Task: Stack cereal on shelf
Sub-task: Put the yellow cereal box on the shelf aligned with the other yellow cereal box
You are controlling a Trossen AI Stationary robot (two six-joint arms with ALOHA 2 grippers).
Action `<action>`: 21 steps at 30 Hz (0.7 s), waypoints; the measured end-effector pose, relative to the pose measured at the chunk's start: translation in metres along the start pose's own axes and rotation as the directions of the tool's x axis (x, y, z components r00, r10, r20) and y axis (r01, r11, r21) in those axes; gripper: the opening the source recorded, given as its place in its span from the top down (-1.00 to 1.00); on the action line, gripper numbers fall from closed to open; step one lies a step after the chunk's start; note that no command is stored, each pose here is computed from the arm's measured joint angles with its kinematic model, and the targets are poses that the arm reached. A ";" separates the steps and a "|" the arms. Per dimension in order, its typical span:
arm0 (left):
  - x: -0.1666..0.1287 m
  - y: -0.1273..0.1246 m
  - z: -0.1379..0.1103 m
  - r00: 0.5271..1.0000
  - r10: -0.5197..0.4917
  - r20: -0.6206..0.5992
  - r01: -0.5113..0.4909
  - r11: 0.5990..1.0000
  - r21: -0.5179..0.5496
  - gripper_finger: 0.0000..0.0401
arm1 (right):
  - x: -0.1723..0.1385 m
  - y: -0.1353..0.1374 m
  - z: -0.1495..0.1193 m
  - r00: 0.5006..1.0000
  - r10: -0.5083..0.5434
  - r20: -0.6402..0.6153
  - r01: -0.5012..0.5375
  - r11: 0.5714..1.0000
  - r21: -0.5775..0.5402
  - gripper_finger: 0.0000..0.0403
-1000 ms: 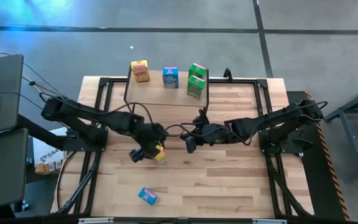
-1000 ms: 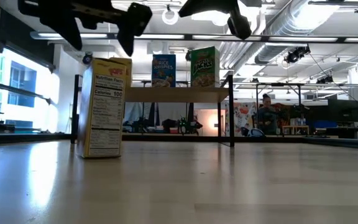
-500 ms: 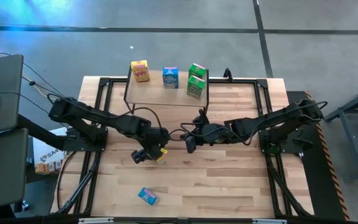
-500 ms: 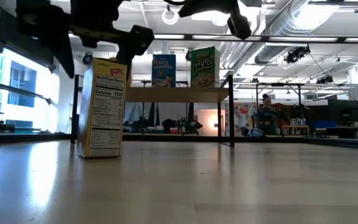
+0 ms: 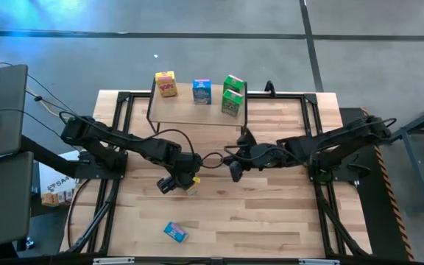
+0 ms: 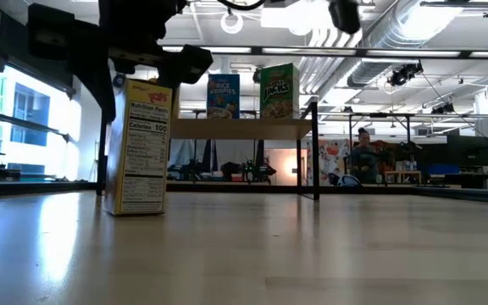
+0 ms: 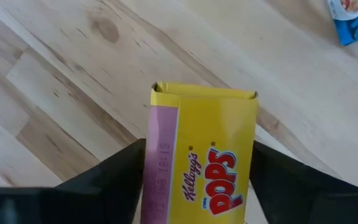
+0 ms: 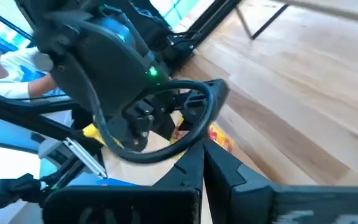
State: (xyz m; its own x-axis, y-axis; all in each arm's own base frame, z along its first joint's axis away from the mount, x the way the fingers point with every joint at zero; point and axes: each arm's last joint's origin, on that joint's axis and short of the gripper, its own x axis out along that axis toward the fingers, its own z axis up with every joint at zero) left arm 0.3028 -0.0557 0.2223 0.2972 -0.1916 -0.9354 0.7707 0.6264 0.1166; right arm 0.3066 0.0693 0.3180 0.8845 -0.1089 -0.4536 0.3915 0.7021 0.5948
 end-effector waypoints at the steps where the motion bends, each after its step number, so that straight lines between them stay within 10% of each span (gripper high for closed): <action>1: 0.000 0.000 0.000 1.000 -0.001 -0.002 0.001 1.000 -0.001 -0.23 | -0.007 0.000 0.001 1.000 -0.010 0.000 0.010 1.000 -0.006 1.00; 12: -0.023 -0.002 -0.004 1.000 0.021 0.016 -0.020 0.996 -0.089 0.27 | -0.056 0.002 0.011 0.994 -0.026 0.104 0.030 0.999 -0.032 1.00; 21: -0.157 -0.013 -0.025 0.957 0.289 0.010 -0.263 0.884 -0.387 0.28 | -0.057 -0.002 0.008 0.995 -0.071 0.072 0.076 0.995 -0.069 1.00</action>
State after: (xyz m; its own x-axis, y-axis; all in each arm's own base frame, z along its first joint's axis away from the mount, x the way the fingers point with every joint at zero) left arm 0.2316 -0.0151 0.3595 0.5127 -0.0097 -0.8585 0.3851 0.8963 0.2198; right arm 0.2571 0.0681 0.3479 0.8705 -0.2084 -0.4459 0.4390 0.7386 0.5117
